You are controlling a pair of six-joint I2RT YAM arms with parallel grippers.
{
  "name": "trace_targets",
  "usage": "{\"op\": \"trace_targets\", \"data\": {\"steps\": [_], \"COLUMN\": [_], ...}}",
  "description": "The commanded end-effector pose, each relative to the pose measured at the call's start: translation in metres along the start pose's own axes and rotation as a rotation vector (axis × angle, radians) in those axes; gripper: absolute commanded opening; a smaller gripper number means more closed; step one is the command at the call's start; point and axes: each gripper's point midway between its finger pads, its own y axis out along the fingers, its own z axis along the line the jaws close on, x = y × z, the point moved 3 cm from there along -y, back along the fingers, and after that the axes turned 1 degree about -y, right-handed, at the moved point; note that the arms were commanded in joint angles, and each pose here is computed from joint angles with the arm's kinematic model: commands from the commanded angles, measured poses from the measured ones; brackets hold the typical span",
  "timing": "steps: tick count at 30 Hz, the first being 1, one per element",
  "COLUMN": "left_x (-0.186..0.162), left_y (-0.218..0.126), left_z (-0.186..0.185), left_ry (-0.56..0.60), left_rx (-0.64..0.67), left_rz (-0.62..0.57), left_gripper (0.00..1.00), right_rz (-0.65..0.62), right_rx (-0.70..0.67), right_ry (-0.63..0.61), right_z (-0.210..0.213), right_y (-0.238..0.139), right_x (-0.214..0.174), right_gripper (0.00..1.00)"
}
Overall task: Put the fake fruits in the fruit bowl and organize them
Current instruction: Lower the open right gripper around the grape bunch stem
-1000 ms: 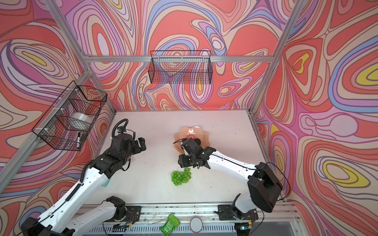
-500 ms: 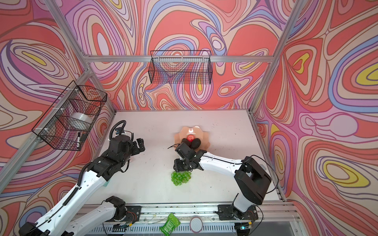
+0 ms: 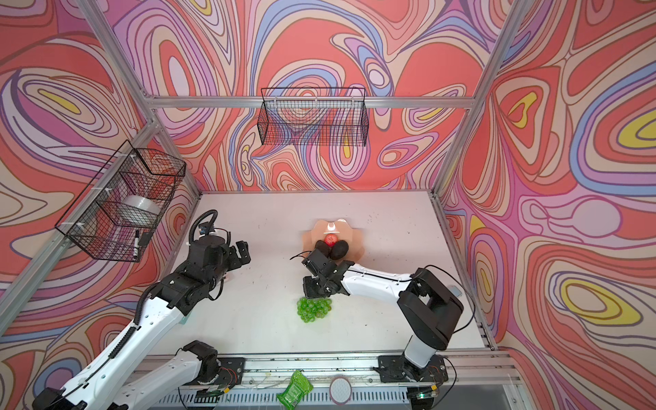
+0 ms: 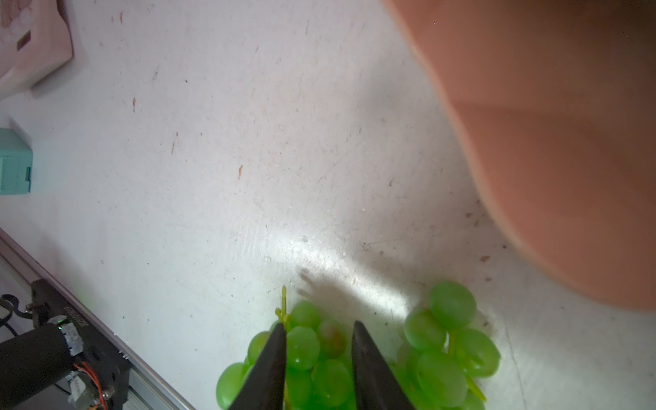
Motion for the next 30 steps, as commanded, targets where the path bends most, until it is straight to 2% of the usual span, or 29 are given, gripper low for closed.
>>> {"op": "trace_targets", "data": {"steps": [1, 9, 20, 30], "left_x": [-0.005, -0.006, -0.008, -0.006], "left_y": [0.0, 0.002, 0.004, 0.001], "left_z": [0.009, 0.009, 0.01, 0.012], "left_ry": [-0.006, -0.008, -0.013, -0.017], "left_rx": [0.031, 0.032, 0.03, 0.031], "left_rz": [0.011, 0.016, 0.021, 0.012], "left_gripper": [1.0, 1.0, 1.0, 1.0], "right_rz": [-0.04, -0.037, -0.079, -0.212], "right_rx": [0.01, 0.036, 0.047, 0.1], "right_ry": [-0.009, -0.003, -0.012, -0.055], "right_z": [0.008, 0.013, 0.022, 0.052], "right_y": [-0.001, 0.001, -0.02, -0.076], "right_x": [0.011, 0.013, 0.024, 0.059], "right_gripper": [0.24, 0.0, 0.0, 0.0]}}
